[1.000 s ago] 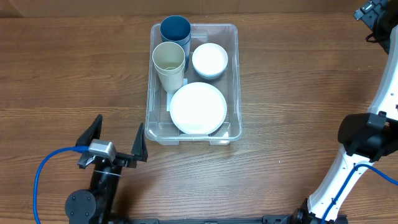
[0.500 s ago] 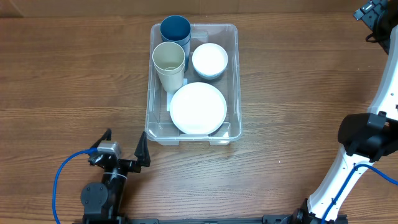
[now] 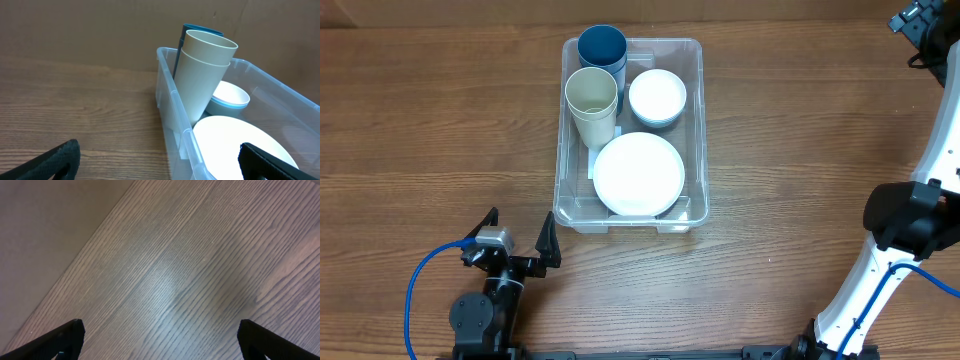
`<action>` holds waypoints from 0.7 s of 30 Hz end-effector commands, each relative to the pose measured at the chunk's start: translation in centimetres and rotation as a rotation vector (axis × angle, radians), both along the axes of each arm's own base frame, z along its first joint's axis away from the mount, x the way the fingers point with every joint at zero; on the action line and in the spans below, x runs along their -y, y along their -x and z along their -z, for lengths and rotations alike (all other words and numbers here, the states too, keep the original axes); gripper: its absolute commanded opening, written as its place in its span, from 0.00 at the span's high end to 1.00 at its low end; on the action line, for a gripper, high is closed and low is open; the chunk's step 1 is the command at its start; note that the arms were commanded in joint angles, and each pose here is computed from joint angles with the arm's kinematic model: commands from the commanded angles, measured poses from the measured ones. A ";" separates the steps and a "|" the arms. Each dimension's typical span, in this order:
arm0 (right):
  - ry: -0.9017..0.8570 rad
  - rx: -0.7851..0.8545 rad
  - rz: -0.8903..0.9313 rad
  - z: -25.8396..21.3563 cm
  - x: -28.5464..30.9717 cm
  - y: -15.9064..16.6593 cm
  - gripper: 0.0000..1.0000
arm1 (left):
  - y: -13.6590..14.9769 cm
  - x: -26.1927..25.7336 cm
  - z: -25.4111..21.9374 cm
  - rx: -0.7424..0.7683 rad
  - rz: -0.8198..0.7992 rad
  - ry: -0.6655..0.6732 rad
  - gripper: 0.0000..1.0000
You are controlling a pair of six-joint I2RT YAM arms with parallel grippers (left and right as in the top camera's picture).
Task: Pack container
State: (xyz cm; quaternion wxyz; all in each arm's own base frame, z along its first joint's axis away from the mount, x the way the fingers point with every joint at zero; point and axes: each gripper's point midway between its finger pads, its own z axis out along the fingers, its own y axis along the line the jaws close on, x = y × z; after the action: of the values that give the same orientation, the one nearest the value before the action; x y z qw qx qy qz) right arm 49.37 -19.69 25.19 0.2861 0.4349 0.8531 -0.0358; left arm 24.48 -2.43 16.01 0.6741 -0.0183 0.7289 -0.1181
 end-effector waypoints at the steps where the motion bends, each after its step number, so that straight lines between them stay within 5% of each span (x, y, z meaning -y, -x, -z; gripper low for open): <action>1: 0.030 0.078 0.007 -3.5 -0.1 0.5 0.00 | 0.0 0.1 0.0 0.001 0.007 0.015 0.00; 8: 0.027 0.071 -0.021 -3.2 -1.5 0.0 0.00 | 0.0 0.1 0.0 0.001 0.007 0.015 0.00; 14: 0.037 0.139 -0.175 -6.7 -9.5 -1.0 0.00 | 0.0 0.1 0.0 0.001 0.007 0.015 0.00; 21: 0.026 0.113 -0.369 -9.1 -19.0 5.3 0.00 | 0.0 0.1 0.0 0.001 0.007 0.015 0.00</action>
State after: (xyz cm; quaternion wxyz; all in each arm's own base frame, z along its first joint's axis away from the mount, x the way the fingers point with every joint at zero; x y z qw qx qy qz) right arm 47.85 -1.95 31.94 0.3277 0.2816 0.9014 0.0283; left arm 24.48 -2.43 16.01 0.6741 -0.0183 0.7289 -0.1181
